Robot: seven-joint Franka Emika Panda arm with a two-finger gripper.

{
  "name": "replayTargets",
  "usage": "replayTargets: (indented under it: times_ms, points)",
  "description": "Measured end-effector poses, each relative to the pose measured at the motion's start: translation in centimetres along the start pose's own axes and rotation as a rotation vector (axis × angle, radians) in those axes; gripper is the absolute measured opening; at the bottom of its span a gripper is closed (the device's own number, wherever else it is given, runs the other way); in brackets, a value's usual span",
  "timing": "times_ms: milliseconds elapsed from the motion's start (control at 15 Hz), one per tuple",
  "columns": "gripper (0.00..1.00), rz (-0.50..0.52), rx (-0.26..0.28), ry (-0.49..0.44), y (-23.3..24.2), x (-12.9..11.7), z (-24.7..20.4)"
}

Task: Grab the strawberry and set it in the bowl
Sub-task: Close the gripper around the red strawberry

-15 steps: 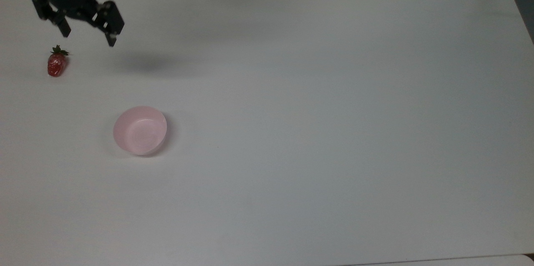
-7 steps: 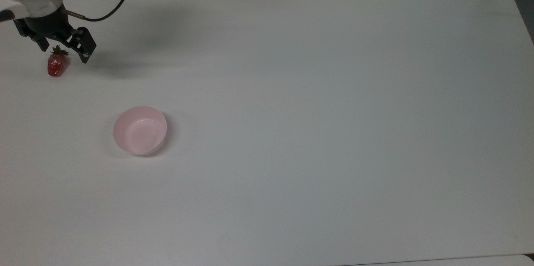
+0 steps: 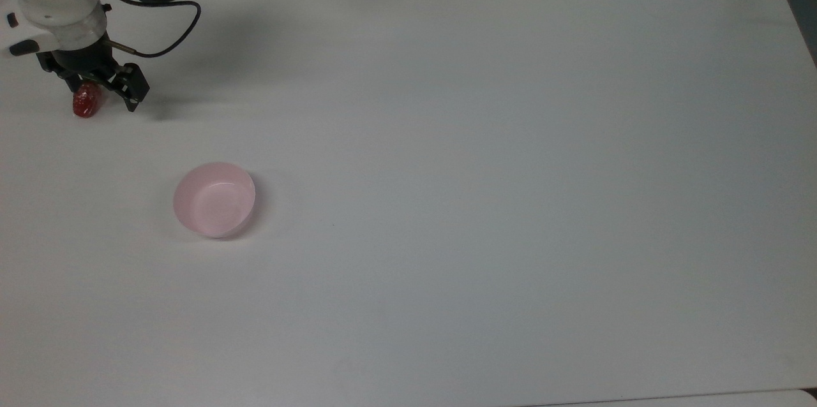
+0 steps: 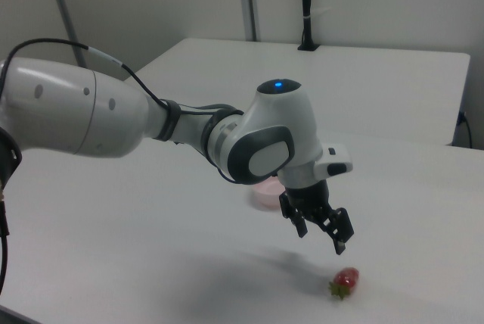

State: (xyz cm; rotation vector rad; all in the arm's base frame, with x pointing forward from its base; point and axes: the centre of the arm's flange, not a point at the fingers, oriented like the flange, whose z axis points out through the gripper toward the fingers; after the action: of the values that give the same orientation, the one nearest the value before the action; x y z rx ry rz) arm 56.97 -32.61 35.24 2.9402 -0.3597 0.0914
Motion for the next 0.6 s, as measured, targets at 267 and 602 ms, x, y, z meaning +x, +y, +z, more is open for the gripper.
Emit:
replayTargets:
  times_ms: [267,602]
  points:
    - [1.0,-0.073,-0.022,-0.038,2.8,-1.1,1.8]
    - [0.99,-0.089,-0.043,-0.065,6.0,-2.4,4.2]
